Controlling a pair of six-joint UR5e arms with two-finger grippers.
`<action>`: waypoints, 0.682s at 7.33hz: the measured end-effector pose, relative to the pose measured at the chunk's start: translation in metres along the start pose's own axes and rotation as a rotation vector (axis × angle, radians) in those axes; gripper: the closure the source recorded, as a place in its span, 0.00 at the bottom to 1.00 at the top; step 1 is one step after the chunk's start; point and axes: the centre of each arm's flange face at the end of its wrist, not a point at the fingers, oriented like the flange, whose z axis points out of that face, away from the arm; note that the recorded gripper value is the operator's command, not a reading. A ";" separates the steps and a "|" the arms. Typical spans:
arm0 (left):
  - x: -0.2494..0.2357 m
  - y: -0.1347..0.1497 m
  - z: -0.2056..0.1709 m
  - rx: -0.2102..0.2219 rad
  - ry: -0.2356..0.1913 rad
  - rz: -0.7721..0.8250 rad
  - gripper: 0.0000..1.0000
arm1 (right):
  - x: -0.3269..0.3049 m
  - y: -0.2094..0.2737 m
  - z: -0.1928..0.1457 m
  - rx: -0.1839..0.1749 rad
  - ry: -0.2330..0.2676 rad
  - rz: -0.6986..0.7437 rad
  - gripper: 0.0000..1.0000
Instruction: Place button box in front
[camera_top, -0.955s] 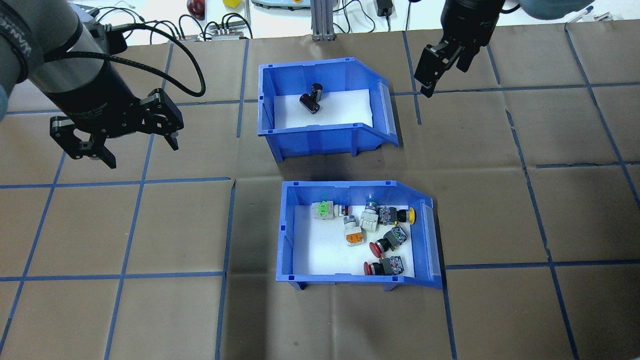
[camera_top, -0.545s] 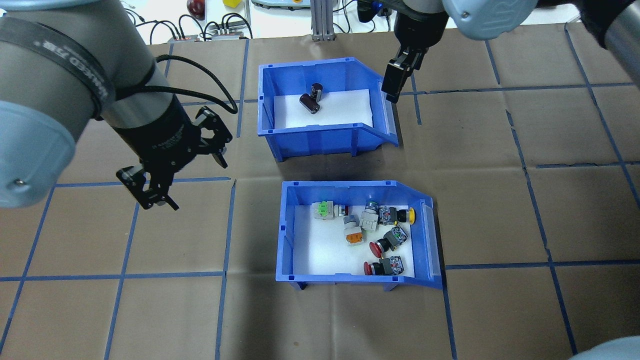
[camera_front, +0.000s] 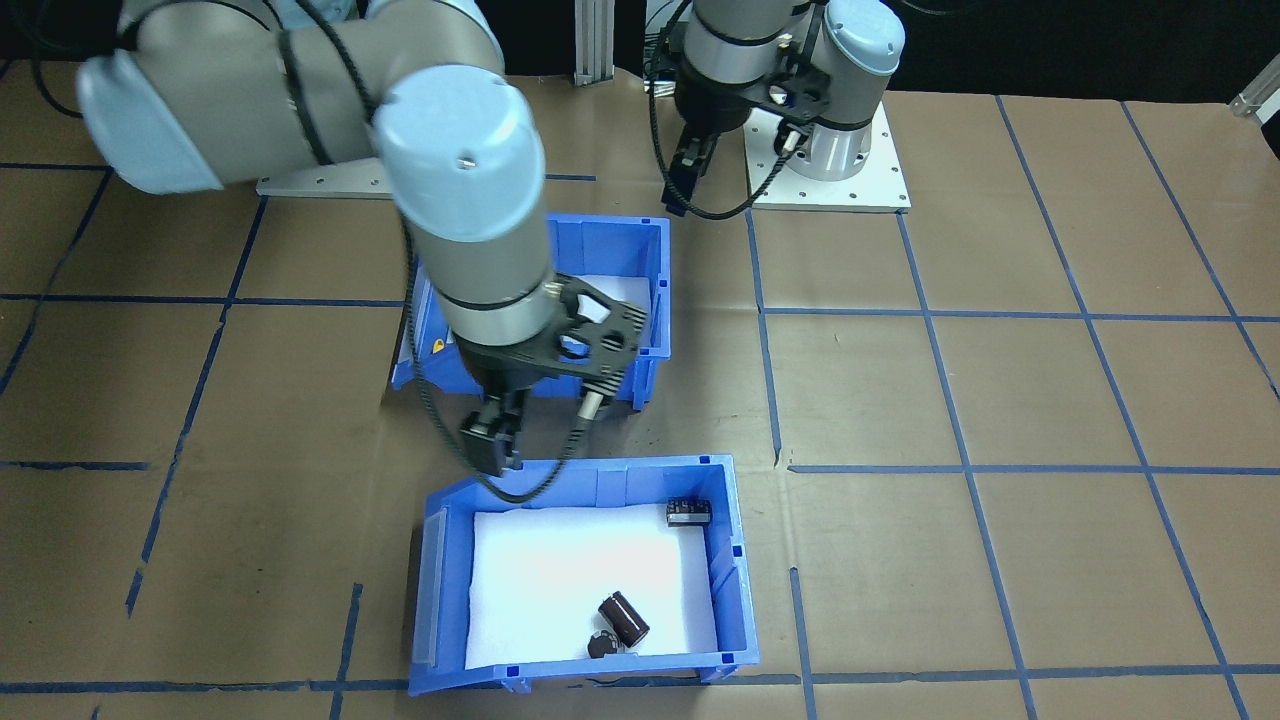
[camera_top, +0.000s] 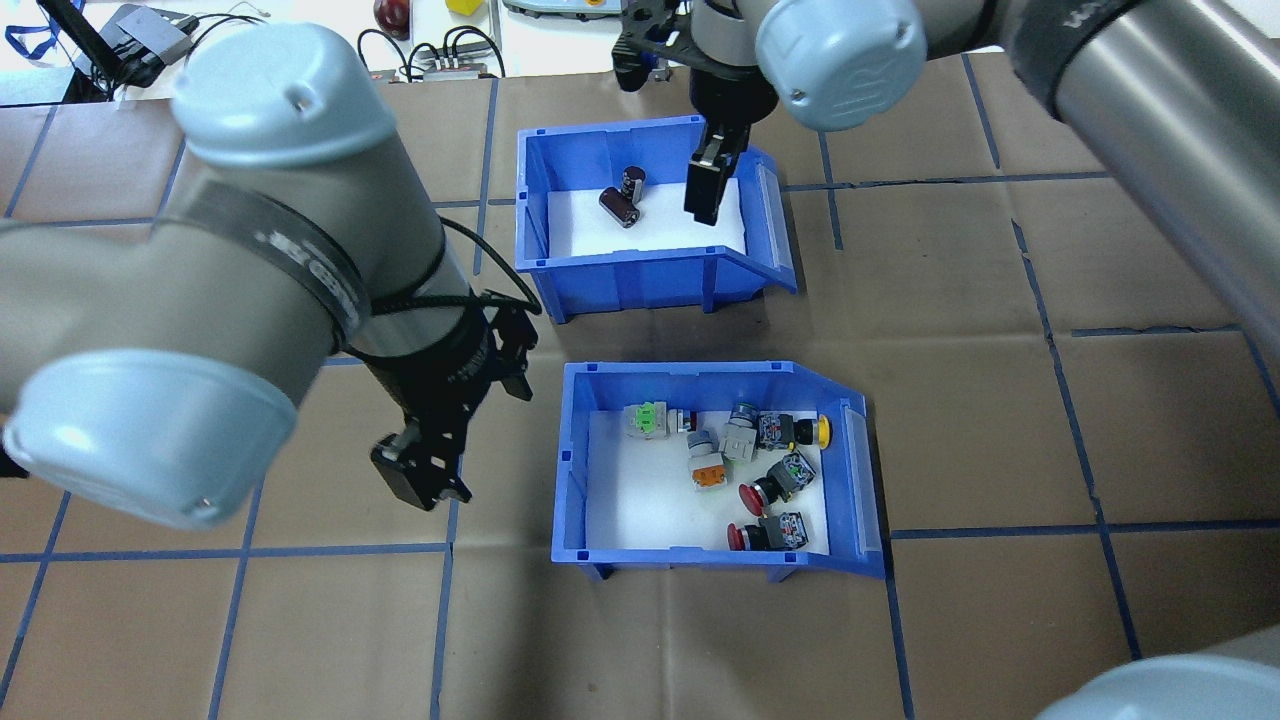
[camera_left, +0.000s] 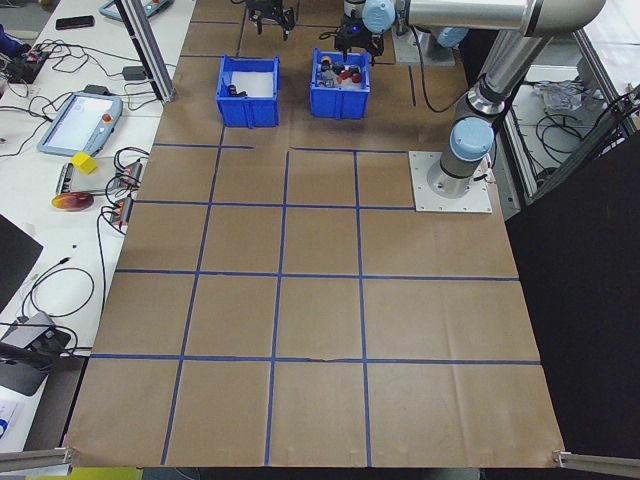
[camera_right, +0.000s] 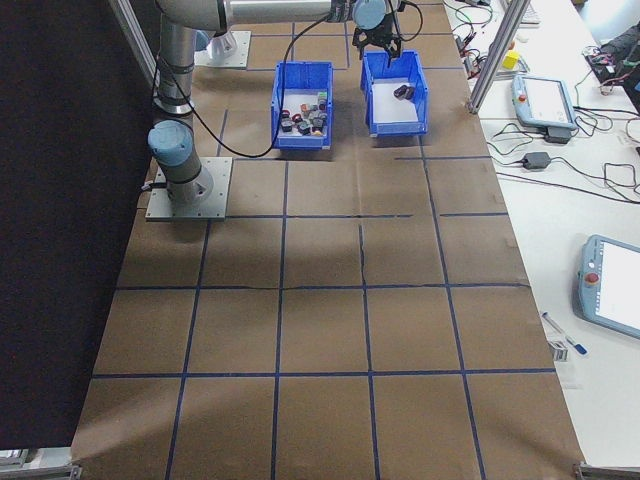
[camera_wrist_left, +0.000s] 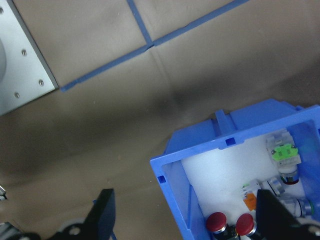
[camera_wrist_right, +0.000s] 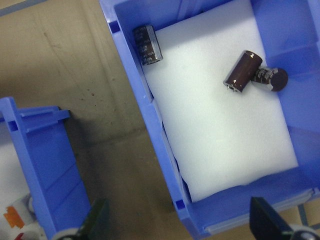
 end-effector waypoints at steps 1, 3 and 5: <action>-0.006 0.011 0.022 -0.007 0.033 -0.045 0.01 | -0.003 -0.022 0.014 -0.024 0.010 -0.063 0.00; -0.010 0.019 0.045 -0.034 0.054 -0.089 0.01 | -0.005 -0.041 0.040 -0.061 0.004 -0.156 0.00; -0.002 0.039 0.065 -0.090 0.059 -0.126 0.05 | -0.004 -0.046 0.067 -0.079 -0.017 -0.205 0.00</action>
